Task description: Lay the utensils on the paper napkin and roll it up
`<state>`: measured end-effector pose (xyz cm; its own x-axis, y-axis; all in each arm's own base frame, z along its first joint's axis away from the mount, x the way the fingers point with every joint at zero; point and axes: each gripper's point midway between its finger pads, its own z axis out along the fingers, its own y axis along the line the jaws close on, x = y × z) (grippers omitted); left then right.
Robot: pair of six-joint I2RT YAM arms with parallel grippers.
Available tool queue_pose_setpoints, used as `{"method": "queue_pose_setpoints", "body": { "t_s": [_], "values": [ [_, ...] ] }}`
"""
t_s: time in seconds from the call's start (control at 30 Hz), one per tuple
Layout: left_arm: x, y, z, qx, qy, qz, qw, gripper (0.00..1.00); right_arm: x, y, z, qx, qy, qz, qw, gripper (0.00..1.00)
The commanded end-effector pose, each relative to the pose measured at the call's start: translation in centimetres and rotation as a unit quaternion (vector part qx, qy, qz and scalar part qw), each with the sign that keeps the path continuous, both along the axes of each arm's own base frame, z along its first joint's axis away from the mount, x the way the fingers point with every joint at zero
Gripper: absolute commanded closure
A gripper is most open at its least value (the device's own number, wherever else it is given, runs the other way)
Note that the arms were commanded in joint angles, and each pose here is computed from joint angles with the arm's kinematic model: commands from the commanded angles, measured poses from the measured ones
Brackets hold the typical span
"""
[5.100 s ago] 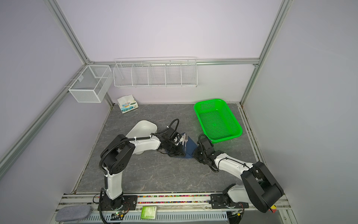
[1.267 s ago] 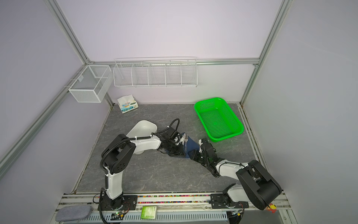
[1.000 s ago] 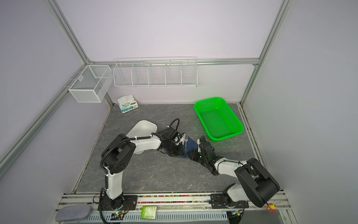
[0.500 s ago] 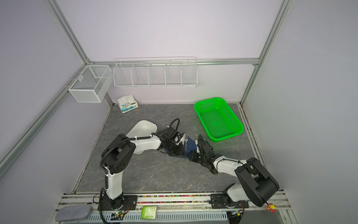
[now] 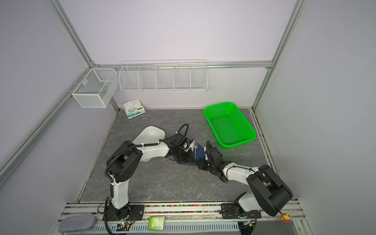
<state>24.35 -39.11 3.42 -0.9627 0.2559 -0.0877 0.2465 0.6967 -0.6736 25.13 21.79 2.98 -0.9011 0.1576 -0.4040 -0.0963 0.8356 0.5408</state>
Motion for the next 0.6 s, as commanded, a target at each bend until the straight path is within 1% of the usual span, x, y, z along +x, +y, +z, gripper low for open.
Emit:
{"method": "queue_pose_setpoints", "body": {
  "t_s": [0.0, 0.1, 0.17, 0.27, 0.4, 0.57],
  "values": [
    [0.5, -0.4, 1.5, -0.013, -0.021, 0.002, 1.000, 0.83, 0.2, -0.1, -0.2, -0.027, -0.001, 0.001, 1.000, 0.65],
    [0.5, -0.4, 1.9, -0.015, -0.023, 0.001, 1.000, 0.87, 0.4, 0.2, -0.1, -0.034, 0.001, 0.003, 0.999, 0.70],
    [0.5, -0.4, 2.5, -0.019, -0.028, 0.001, 0.999, 0.88, 0.5, 0.1, -0.2, -0.043, 0.005, 0.001, 0.999, 0.71],
    [0.5, -0.1, 3.3, -0.022, -0.035, 0.004, 0.999, 0.88, 0.7, -0.2, -0.4, -0.054, 0.009, -0.011, 0.998, 0.77],
    [0.2, 0.6, 3.4, -0.016, -0.036, 0.005, 0.999, 0.88, 0.6, -0.2, -0.5, -0.054, 0.011, -0.015, 0.998, 0.78],
    [-0.2, 1.3, 2.3, -0.003, -0.027, 0.005, 1.000, 0.88, 0.5, 0.0, -0.1, -0.054, 0.009, -0.010, 0.998, 0.79]
  ]
}}
